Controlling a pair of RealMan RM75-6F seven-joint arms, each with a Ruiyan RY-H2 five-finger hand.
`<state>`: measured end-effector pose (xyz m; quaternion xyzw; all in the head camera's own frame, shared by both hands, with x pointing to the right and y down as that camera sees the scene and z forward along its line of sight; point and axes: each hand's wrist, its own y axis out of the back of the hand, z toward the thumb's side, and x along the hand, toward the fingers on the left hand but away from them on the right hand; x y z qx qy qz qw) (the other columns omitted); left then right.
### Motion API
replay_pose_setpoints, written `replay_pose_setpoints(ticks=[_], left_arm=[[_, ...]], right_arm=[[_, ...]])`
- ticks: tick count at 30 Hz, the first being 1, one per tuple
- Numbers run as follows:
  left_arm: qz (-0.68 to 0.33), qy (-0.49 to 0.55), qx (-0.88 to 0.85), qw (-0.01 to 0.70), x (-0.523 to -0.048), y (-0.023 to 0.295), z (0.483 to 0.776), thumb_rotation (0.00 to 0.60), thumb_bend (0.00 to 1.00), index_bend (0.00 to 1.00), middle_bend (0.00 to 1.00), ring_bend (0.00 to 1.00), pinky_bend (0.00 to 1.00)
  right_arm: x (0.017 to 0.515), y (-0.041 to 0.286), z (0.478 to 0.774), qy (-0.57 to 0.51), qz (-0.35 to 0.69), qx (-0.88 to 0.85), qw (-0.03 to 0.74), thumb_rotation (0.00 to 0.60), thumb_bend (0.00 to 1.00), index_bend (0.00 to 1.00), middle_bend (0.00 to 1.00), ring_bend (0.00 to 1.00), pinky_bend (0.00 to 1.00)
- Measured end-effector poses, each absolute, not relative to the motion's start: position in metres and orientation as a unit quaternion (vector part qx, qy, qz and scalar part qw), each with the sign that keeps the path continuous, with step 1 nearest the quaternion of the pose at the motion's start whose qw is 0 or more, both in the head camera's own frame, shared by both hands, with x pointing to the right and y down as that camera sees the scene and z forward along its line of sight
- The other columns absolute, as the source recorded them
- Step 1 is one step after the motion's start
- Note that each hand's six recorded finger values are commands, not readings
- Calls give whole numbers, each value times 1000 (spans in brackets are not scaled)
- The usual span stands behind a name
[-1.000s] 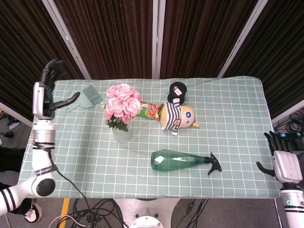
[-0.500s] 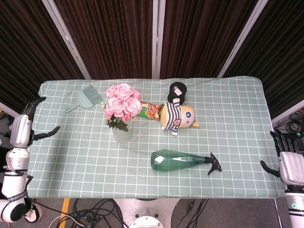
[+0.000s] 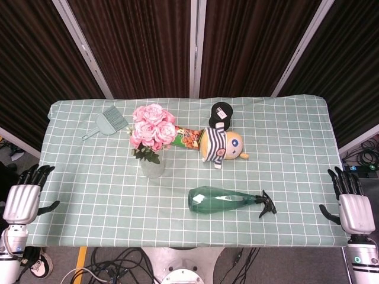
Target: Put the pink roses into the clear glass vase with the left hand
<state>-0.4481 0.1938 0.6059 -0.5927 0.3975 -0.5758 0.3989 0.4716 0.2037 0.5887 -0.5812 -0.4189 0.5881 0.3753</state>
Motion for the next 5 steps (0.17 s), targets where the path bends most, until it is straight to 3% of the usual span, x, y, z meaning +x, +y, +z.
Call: replay_pose_setpoints(ticks=[5], left_arm=[[-570, 405, -587, 407, -446, 200, 603, 600, 74, 170, 140, 81, 171]], right_arm=[[474, 204, 583, -422, 589, -572, 385, 600, 129, 0, 0, 0, 0]])
